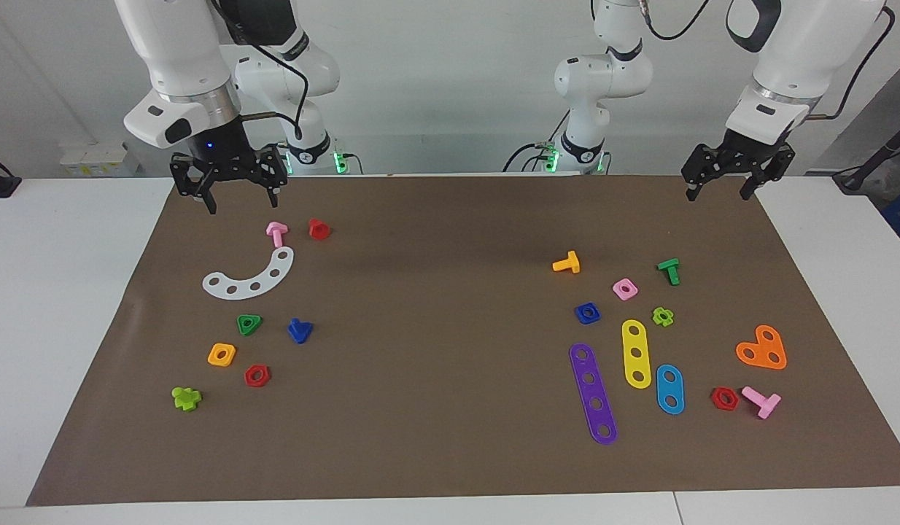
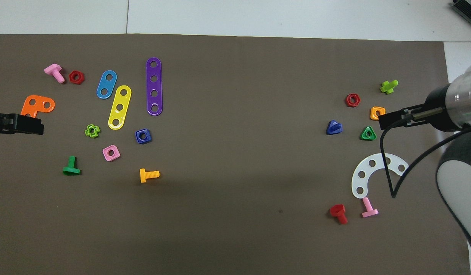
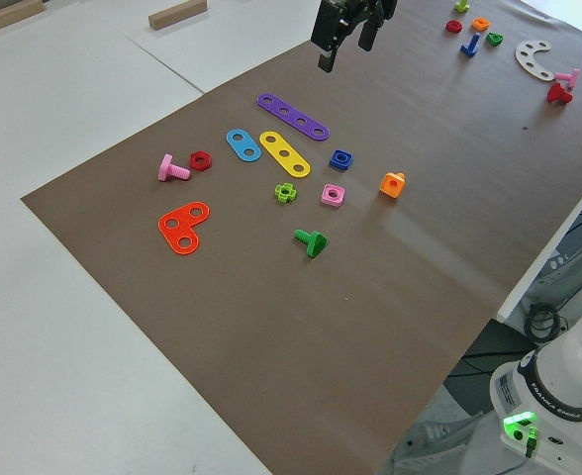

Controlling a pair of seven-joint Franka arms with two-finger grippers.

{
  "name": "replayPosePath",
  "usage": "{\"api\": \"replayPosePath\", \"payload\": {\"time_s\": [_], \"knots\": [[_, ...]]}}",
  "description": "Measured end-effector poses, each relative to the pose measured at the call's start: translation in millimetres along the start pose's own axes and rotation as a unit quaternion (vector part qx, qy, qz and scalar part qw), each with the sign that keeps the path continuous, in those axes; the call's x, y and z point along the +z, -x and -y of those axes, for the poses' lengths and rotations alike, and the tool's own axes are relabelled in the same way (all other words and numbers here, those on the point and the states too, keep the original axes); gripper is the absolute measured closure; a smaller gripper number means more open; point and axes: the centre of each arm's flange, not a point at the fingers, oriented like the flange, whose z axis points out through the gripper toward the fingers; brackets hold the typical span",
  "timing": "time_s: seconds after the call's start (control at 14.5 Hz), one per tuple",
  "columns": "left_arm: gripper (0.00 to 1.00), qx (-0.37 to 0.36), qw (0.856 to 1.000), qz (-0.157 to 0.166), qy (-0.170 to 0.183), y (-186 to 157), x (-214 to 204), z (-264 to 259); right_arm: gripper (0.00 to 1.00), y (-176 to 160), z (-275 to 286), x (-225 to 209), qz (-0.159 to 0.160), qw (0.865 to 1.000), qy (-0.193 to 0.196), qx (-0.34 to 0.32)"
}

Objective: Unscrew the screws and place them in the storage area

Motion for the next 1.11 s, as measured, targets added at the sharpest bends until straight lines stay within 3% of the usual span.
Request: {"api": "replayPosePath", "payload": {"time_s": [0.28, 0.62, 1.11], "knots": [[0.00, 0.000, 1.000, 0.001, 0.000, 0.2, 0.2, 0.0, 0.00, 0.6, 0.5, 0.6, 0.003, 1.000, -0.001, 0.005], [0.00, 0.000, 1.000, 0.007, 0.000, 1.4, 1.4, -0.1, 0.00, 3.2, 1.9, 1.9, 0.014, 0.998, -0.016, 0.058], [0.00, 0.000, 1.000, 0.007, 0.000, 1.5, 1.4, 0.0, 0.00, 4.7, 1.2, -0.9, 0.013, 0.998, -0.016, 0.062]]}}
